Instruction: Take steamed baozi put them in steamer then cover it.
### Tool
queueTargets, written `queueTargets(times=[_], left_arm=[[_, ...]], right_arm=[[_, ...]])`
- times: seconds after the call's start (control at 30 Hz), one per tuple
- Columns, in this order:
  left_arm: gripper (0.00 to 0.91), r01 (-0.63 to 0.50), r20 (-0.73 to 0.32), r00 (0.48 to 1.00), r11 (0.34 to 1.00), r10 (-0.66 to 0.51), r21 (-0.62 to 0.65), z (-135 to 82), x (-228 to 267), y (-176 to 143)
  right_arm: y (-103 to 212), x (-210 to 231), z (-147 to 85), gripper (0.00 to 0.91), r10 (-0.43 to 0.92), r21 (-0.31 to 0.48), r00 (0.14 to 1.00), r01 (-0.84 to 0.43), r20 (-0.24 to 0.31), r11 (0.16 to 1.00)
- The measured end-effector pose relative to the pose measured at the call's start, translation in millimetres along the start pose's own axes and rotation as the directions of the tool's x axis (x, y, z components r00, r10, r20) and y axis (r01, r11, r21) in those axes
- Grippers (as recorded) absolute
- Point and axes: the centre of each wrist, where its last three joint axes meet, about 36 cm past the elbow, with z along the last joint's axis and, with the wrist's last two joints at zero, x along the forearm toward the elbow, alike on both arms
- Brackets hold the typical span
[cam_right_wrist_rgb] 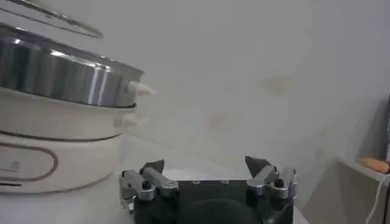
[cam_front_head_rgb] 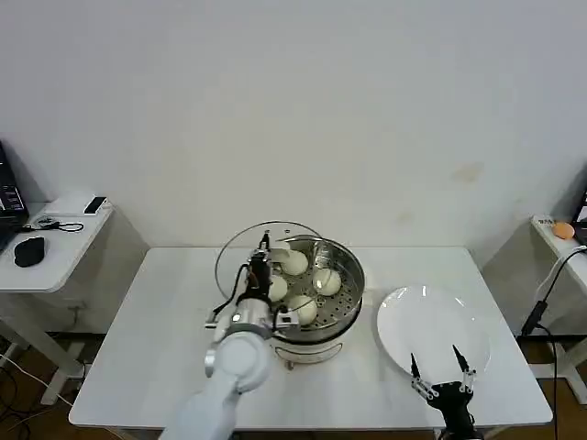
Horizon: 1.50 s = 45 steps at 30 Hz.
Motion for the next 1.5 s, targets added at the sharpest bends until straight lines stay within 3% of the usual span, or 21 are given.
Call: queueTargets(times=[0.3,0.6,1.5], left_arm=[[0.000,-0.030,0.023,0.999,1.000,0.030,-0.009,-33,-3,-6],[0.000,-0.047,0.039,0.998,0.998,0.049,-0.032,-50,0,-16],[0.000,-0.073,0.051,0.996,0.996,0.076,-0.051,-59,6,-26]], right_arm=[[2,-1,2,0.907,-0.006,0.002,1.000,0.006,-0.002,1.000],[7,-3,4,0.907,-0.016,-0.003,1.000,0.016,0.000,1.000],[13,-1,6,0.907,-0.027,-0.006,1.000,0.027,-0.003,1.000]])
